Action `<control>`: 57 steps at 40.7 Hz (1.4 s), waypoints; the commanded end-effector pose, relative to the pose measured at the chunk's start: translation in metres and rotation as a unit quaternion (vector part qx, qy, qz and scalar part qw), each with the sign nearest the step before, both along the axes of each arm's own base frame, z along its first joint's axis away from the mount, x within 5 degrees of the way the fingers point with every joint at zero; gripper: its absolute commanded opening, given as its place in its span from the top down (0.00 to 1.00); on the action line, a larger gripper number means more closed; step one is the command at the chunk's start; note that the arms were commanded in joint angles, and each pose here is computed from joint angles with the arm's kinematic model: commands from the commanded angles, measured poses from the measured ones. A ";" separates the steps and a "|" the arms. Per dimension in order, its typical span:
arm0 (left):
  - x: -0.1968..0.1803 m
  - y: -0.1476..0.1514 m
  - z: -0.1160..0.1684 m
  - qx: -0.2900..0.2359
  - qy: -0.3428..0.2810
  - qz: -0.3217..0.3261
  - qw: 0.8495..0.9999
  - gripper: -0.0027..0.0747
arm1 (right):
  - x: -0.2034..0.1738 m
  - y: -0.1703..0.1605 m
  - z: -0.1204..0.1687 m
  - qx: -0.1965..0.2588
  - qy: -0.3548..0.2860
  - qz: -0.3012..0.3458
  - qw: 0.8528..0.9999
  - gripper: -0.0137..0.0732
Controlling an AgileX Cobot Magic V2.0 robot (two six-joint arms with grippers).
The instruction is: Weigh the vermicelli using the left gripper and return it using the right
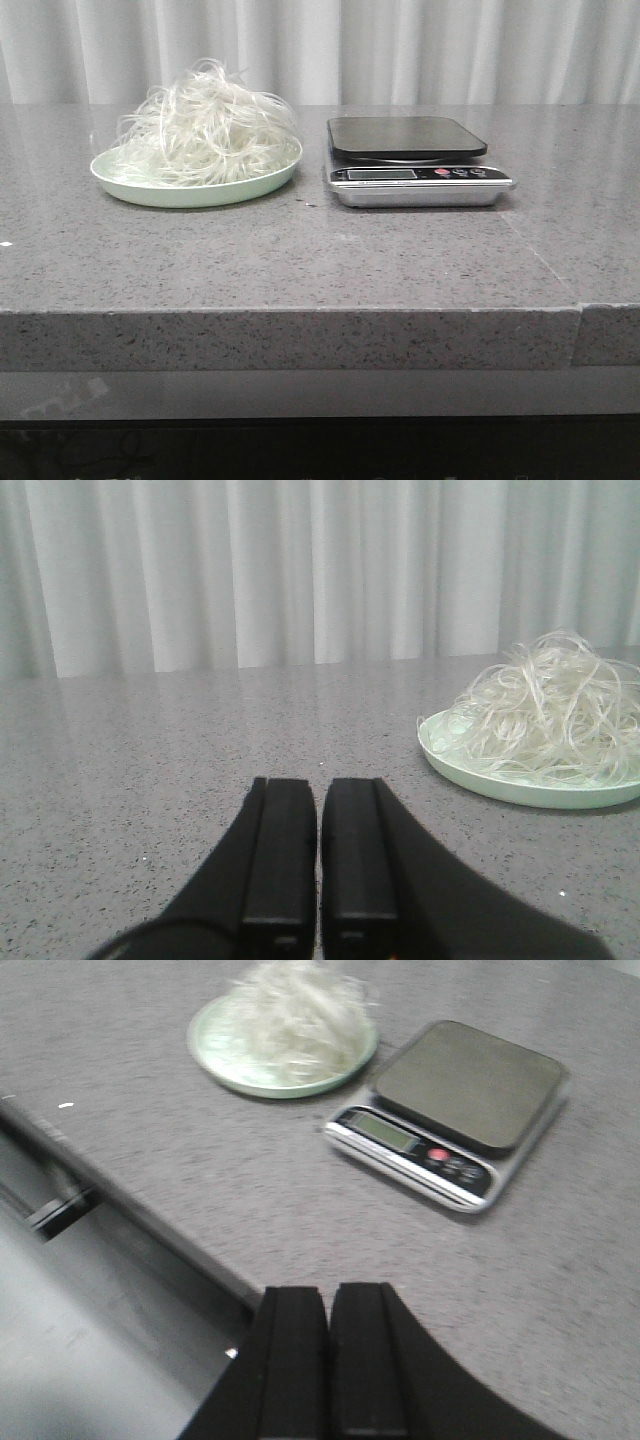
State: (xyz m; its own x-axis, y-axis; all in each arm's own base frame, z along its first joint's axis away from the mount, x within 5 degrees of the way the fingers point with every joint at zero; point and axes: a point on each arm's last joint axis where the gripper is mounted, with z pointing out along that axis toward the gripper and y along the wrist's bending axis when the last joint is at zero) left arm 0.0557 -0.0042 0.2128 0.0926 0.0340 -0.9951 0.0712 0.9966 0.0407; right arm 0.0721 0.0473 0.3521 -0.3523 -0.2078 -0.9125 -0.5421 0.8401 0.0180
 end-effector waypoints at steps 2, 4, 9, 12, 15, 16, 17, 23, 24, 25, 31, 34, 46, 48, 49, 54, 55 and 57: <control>-0.002 0.001 0.006 -0.009 -0.046 0.003 0.999 0.78 | 0.004 -0.011 -0.005 0.061 -0.095 -0.070 0.991 0.66; -0.002 0.001 0.006 -0.009 -0.046 0.003 0.999 0.78 | 0.001 -0.017 -0.015 0.080 -0.126 -0.100 0.984 0.66; -0.002 0.001 0.006 -0.009 -0.046 0.003 0.999 0.78 | -0.008 -0.031 -0.043 0.105 -0.199 -0.163 0.961 0.66; -0.002 0.001 0.006 -0.009 -0.046 0.003 0.999 0.78 | -0.013 -0.036 -0.062 0.109 -0.226 -0.192 0.949 0.66; -0.002 0.001 0.006 -0.009 -0.046 0.003 0.999 0.78 | -0.017 -0.040 -0.077 0.111 -0.250 -0.215 0.938 0.66; -0.002 0.001 0.006 -0.009 -0.046 0.003 0.999 0.78 | -0.018 -0.041 -0.083 0.111 -0.255 -0.221 0.935 0.66; -0.002 0.001 0.006 -0.009 -0.046 0.003 0.999 0.78 | -0.018 -0.041 -0.087 0.111 -0.257 -0.224 0.933 0.66; -0.002 0.001 0.006 -0.009 -0.046 0.003 0.999 0.78 | -0.019 -0.042 -0.112 0.108 -0.255 -0.232 0.932 0.66; -0.002 0.001 0.006 -0.009 -0.046 0.003 0.999 0.78 | -0.019 -0.042 -0.115 0.108 -0.255 -0.232 0.933 0.66; -0.002 0.001 0.006 -0.009 -0.046 0.003 0.999 0.78 | -0.019 -0.042 -0.119 0.109 -0.256 -0.232 0.932 0.66; -0.002 0.001 0.006 -0.009 -0.046 0.003 0.999 0.78 | -0.018 -0.043 -0.138 0.113 -0.270 -0.234 0.927 0.66; -0.002 0.001 0.006 -0.009 -0.046 0.003 0.999 0.78 | -0.018 -0.042 -0.138 0.111 -0.266 -0.234 0.929 0.66; -0.002 0.001 0.006 -0.009 -0.046 0.003 0.999 0.78 | -0.019 -0.043 -0.137 0.113 -0.272 -0.234 0.927 0.66; -0.002 0.001 0.006 -0.009 -0.046 0.003 0.999 0.78 | -0.019 -0.043 -0.137 0.113 -0.272 -0.234 0.927 0.66; -0.002 0.001 0.006 -0.009 -0.046 0.003 0.999 0.78 | -0.019 -0.043 -0.137 0.113 -0.272 -0.234 0.927 0.66; -0.002 0.001 0.006 -0.009 -0.046 0.003 0.999 0.78 | -0.019 -0.043 -0.137 0.113 -0.272 -0.234 0.927 0.66; -0.002 0.001 0.006 -0.009 -0.046 0.003 0.999 0.78 | -0.019 -0.043 -0.137 0.113 -0.272 -0.234 0.927 0.66; -0.002 0.001 0.006 -0.009 -0.046 0.003 0.999 0.78 | -0.019 -0.043 -0.137 0.112 -0.272 -0.237 0.926 0.66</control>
